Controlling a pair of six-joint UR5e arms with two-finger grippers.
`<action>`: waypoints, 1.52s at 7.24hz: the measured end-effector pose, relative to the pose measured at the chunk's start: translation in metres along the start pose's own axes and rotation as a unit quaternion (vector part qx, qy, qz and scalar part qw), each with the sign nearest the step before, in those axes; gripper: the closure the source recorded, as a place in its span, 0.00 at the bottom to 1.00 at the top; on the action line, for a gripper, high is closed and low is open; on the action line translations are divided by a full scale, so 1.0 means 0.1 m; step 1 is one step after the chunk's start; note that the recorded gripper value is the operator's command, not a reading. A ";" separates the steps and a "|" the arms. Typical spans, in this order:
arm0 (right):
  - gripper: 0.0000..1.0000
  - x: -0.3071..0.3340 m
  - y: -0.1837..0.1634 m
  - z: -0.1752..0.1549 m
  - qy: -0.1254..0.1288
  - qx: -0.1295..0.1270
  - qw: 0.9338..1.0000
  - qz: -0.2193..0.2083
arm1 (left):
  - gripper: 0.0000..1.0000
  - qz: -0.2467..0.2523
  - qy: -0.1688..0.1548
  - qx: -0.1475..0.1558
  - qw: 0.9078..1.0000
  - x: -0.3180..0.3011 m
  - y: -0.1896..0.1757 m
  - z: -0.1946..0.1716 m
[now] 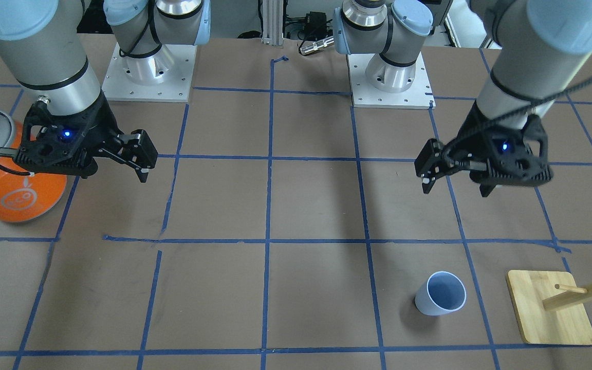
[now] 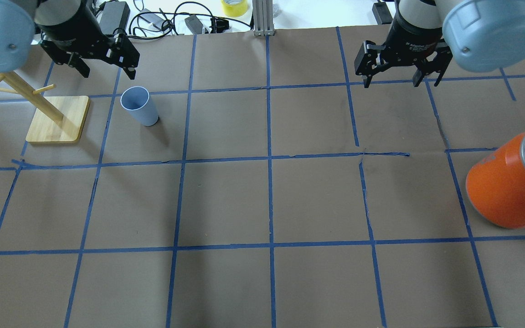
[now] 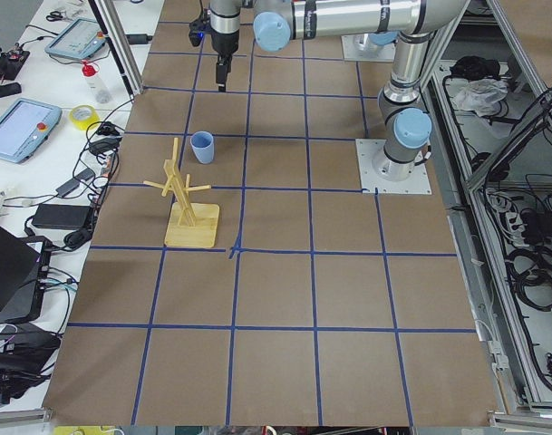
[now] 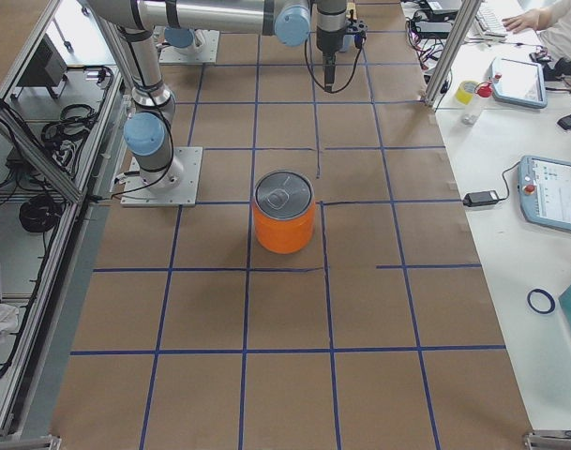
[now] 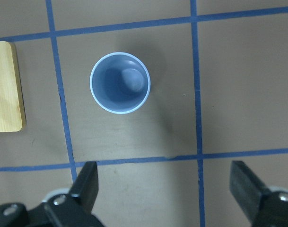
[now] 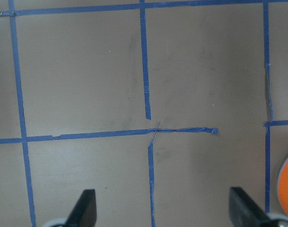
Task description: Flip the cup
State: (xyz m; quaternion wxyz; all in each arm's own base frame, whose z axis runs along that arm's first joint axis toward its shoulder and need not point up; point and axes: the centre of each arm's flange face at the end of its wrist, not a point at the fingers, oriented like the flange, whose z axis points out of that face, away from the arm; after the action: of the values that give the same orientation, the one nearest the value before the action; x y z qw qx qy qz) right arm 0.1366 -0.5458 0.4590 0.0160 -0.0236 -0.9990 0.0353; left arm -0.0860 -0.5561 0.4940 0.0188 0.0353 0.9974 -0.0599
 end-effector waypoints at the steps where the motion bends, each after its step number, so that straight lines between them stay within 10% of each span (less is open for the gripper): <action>1: 0.00 0.00 0.00 0.00 0.000 0.000 1.000 0.000 | 0.03 -0.001 0.002 -0.001 1.000 0.04 0.21 -0.22; 11: 0.00 0.00 0.00 0.01 0.000 -0.001 1.000 -0.001 | 0.03 0.033 0.004 -0.024 0.999 0.74 0.56 -0.55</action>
State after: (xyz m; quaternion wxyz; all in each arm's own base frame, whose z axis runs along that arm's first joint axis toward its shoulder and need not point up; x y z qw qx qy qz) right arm 0.1370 -0.5462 0.4581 0.0158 -0.0228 -0.9990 0.0347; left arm -0.1578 -0.4891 0.5385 0.0180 0.0678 0.9969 -0.0354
